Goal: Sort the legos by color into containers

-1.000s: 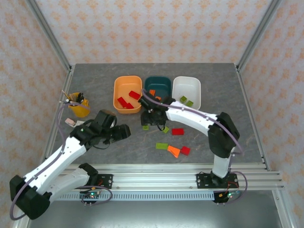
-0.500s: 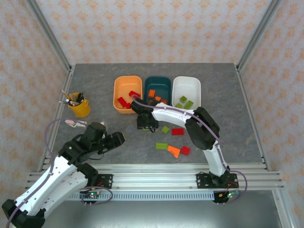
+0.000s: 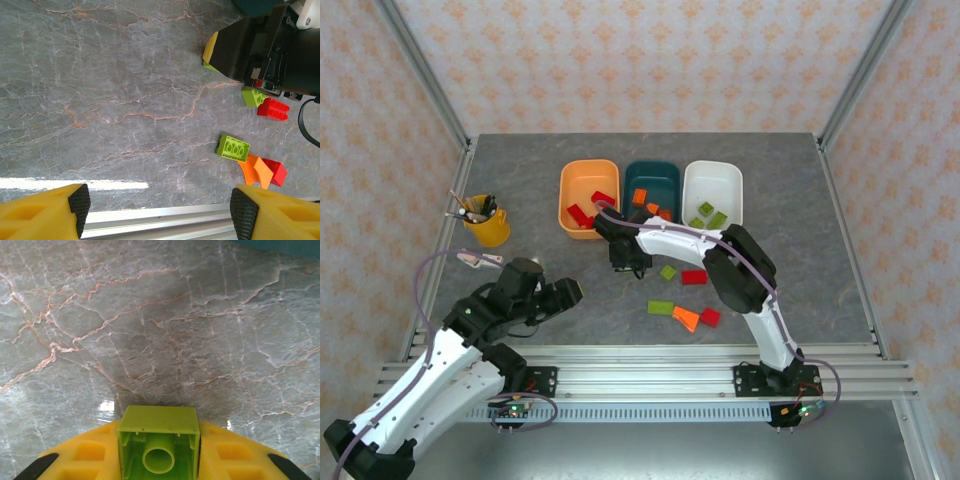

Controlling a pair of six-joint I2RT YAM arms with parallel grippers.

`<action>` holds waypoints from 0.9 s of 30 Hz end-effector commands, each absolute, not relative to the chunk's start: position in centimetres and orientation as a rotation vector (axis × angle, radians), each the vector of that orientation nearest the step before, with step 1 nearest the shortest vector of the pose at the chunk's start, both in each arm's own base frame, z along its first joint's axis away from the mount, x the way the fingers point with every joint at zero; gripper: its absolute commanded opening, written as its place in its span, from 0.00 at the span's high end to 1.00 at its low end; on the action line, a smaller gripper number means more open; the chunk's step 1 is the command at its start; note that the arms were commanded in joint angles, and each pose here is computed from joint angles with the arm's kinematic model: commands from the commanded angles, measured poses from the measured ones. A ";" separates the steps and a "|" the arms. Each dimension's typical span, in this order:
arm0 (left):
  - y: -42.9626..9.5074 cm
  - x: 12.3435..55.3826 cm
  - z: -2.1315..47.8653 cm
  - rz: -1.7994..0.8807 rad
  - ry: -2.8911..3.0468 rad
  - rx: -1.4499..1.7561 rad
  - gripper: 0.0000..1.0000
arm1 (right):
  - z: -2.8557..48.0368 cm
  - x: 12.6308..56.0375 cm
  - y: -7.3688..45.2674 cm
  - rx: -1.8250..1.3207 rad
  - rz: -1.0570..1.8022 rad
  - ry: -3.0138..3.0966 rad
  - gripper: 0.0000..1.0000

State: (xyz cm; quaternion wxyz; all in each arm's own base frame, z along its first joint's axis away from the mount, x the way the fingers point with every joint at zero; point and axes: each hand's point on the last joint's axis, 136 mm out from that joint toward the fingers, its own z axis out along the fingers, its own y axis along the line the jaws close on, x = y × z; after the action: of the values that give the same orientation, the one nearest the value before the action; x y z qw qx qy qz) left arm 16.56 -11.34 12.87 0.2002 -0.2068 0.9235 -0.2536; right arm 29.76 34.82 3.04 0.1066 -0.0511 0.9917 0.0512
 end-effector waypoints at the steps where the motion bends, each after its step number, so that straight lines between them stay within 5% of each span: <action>1: -11.9 17.7 14.7 -0.729 2.537 -0.557 0.23 | 7.9 31.1 33.7 -0.125 0.137 2.816 0.76; 12: -18.2 24.8 19.4 -0.806 2.493 -0.405 0.23 | 16.4 38.0 20.2 0.186 0.120 2.679 0.77; 27: -27.7 34.5 20.8 -0.821 2.521 -0.284 0.23 | 8.6 50.5 11.0 0.490 0.090 2.783 0.74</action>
State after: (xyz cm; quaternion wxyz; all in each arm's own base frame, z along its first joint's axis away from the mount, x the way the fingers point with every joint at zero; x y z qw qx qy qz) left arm 33.57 -26.32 19.55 0.2208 -0.1258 0.9228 -0.2895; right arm 50.19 11.27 9.07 0.1760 0.1822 0.9667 0.0364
